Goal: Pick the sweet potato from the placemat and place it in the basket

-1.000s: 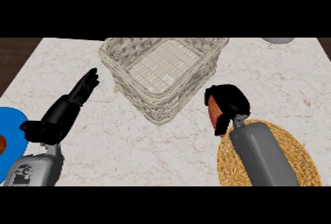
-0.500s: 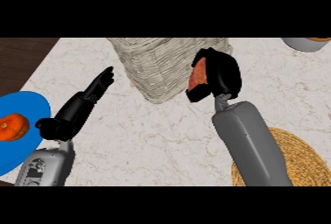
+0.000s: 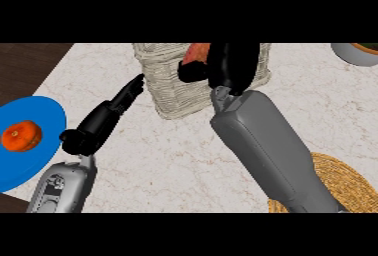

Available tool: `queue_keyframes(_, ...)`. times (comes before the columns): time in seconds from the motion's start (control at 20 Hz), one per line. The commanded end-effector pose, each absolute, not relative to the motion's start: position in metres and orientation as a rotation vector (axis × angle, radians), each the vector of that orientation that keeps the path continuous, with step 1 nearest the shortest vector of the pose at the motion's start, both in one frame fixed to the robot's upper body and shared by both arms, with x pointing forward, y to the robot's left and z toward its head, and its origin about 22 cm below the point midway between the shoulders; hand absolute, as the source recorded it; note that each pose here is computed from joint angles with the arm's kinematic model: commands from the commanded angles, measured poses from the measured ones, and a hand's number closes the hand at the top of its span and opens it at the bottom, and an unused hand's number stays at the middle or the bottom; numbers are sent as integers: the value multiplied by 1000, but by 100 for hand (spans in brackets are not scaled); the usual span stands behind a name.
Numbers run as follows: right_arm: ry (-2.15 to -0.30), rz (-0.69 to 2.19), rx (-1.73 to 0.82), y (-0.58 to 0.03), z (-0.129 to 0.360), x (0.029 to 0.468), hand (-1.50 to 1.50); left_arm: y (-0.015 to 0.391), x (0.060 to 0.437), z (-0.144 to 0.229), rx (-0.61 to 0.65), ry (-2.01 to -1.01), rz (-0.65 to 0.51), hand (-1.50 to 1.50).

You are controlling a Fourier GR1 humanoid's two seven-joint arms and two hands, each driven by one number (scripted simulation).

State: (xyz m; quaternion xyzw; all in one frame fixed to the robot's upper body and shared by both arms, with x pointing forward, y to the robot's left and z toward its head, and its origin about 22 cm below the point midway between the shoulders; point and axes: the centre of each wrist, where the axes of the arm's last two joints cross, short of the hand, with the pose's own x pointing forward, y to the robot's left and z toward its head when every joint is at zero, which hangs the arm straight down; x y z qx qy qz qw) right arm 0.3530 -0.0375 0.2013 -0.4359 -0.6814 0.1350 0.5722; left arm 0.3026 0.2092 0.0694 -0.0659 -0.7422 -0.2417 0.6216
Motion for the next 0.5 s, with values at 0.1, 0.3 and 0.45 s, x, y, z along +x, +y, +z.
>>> queue_keyframes(0.1,-1532,171,-1132,2,233,352,150,209,308,70,-132,-1703,-555,0)
queue_keyframes(0.3,-1515,138,-1196,17,255,356,150,206,308,71,-151,-1707,-559,0)
queue_keyframes(0.45,-1495,83,-1216,22,260,361,150,209,310,66,-124,-1701,-549,0)
